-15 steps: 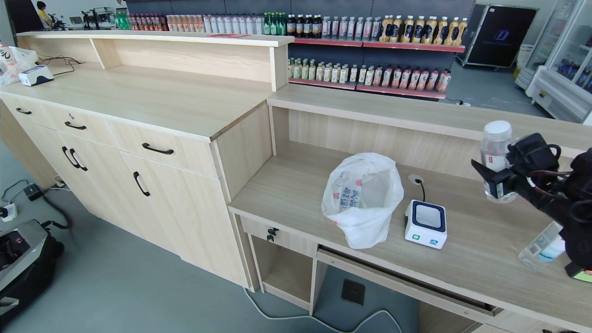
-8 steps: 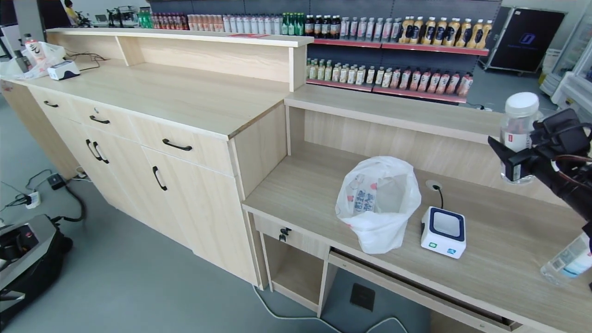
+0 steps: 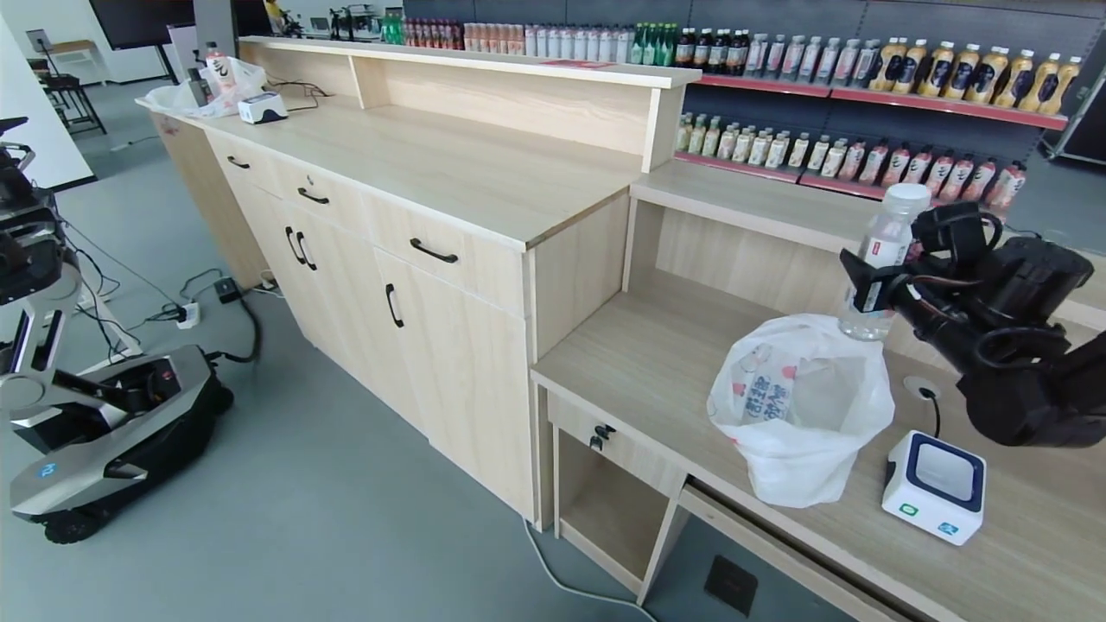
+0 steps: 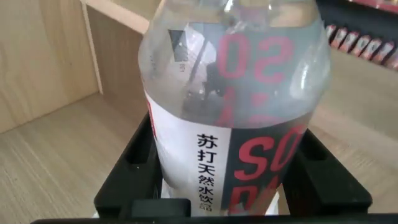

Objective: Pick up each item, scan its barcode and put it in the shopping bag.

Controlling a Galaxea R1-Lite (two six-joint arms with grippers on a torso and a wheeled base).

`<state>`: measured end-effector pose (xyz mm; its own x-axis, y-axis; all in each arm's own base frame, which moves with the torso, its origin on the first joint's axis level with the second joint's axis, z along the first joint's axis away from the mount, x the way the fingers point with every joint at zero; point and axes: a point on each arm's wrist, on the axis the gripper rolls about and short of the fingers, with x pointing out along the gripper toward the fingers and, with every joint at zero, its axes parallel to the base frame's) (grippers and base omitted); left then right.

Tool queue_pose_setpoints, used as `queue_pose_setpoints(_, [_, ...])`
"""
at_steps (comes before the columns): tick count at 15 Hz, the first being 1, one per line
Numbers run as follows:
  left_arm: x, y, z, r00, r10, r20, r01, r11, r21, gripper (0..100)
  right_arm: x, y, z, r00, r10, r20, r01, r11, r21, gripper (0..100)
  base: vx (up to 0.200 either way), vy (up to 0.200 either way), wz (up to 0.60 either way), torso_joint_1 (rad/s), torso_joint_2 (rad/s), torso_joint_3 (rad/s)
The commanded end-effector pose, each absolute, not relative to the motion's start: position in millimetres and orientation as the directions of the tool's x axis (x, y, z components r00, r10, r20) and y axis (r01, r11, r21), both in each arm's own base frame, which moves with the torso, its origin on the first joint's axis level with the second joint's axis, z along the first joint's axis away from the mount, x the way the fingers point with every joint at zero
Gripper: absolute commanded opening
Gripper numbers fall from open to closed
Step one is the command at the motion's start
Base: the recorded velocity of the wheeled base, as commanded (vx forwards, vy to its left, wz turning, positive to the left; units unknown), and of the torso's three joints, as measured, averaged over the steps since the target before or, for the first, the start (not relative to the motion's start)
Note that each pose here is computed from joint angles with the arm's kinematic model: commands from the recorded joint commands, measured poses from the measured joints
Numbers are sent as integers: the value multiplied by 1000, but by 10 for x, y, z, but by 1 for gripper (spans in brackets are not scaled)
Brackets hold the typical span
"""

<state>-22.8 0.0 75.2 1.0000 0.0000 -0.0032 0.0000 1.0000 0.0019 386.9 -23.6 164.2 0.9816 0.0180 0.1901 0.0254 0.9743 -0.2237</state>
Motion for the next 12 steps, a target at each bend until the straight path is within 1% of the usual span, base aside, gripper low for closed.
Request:
queue_pose_setpoints(1, [-228,0,752,1000,0,-3,0,1000,3,100,4163,-308,1049,999,5,49,3,988,-155,0,0,0,0,0,0,0])
queue_pose_setpoints(3, [-228,0,752,1000,0,-3,0,1000,2,100,4217,-364,807,1000,-8,2,8,989,-147,0,0,0,0,0,0,0])
queue_pose_setpoints(7, [-228,0,752,1000,0,-3,0,1000,2,100,4365,-404,495,1000,-14,-5,13,990,-142,0,0,0,0,0,0,0])
queue_pose_setpoints(9, [-228,0,752,1000,0,-3,0,1000,2,100,4446,-433,386,1000,-17,-9,15,990,-141,0,0,0,0,0,0,0])
queue_pose_setpoints(12, [-228,0,752,1000,0,-3,0,1000,2,100,4617,-471,337,999,-21,26,25,990,-141,0,0,0,0,0,0,0])
